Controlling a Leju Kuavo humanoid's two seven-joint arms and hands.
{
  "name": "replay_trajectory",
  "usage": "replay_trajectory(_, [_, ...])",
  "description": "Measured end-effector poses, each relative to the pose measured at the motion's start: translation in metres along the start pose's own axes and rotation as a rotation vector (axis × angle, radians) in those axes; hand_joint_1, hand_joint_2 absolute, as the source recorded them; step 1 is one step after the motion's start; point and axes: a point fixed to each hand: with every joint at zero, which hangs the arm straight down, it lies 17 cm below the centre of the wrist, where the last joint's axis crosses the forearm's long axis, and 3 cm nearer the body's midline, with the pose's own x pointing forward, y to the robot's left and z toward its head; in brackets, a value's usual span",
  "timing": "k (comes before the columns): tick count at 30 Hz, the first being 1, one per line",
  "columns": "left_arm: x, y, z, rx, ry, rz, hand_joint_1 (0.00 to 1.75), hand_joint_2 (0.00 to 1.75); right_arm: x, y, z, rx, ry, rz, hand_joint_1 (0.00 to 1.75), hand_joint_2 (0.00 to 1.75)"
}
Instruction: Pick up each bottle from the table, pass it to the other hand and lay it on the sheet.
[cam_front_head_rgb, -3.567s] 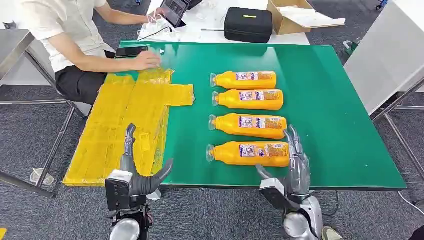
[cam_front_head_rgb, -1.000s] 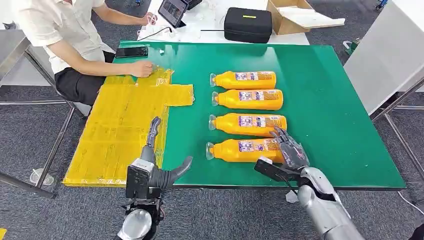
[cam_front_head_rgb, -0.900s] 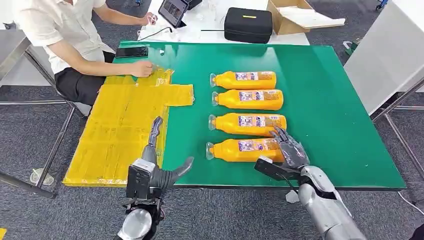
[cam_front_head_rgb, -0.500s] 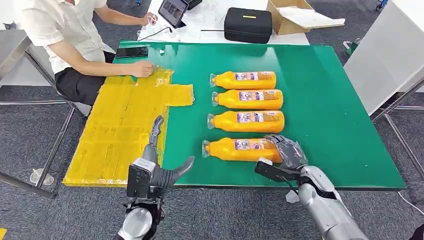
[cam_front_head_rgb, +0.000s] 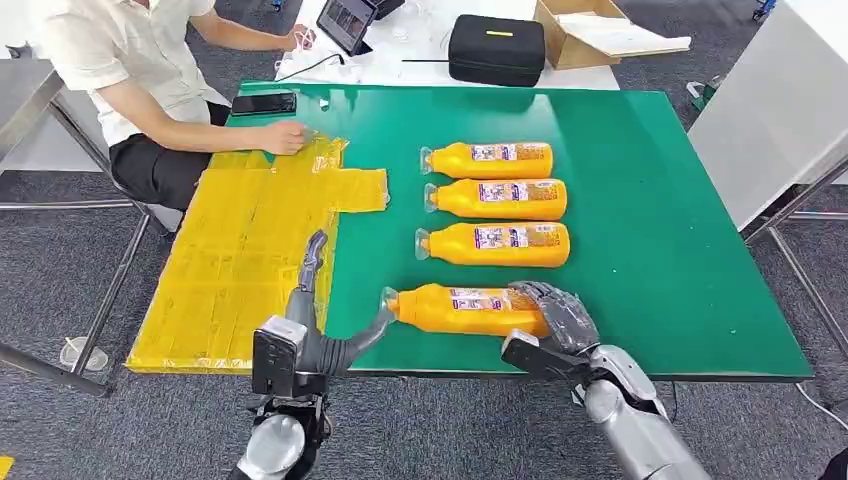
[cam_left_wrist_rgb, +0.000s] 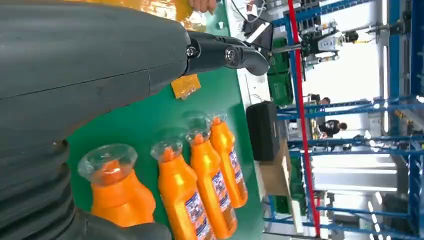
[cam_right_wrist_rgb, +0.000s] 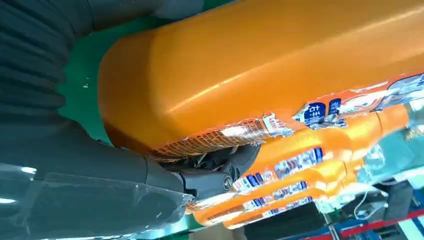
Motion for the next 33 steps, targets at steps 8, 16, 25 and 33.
replay_trajectory(8, [0.03,0.046,-0.002,0.251,-0.07,0.005,0.0,1.75,0.01,-0.027,-0.001,-0.19,0.023,-0.103,1.75,1.75])
replay_trajectory(16, [0.049,0.052,0.02,0.271,-0.067,0.176,0.0,1.75,0.023,-0.051,0.023,-0.371,0.034,-0.185,1.75,1.75])
replay_trajectory(25, [-0.004,0.014,0.043,0.126,0.169,0.509,0.0,1.75,0.074,-0.053,0.017,-0.4,-0.088,-0.316,1.75,1.75])
replay_trajectory(33, [-0.018,-0.003,0.029,0.03,0.188,0.491,0.0,1.75,0.157,-0.037,-0.022,-0.289,-0.283,-0.471,1.75,1.75])
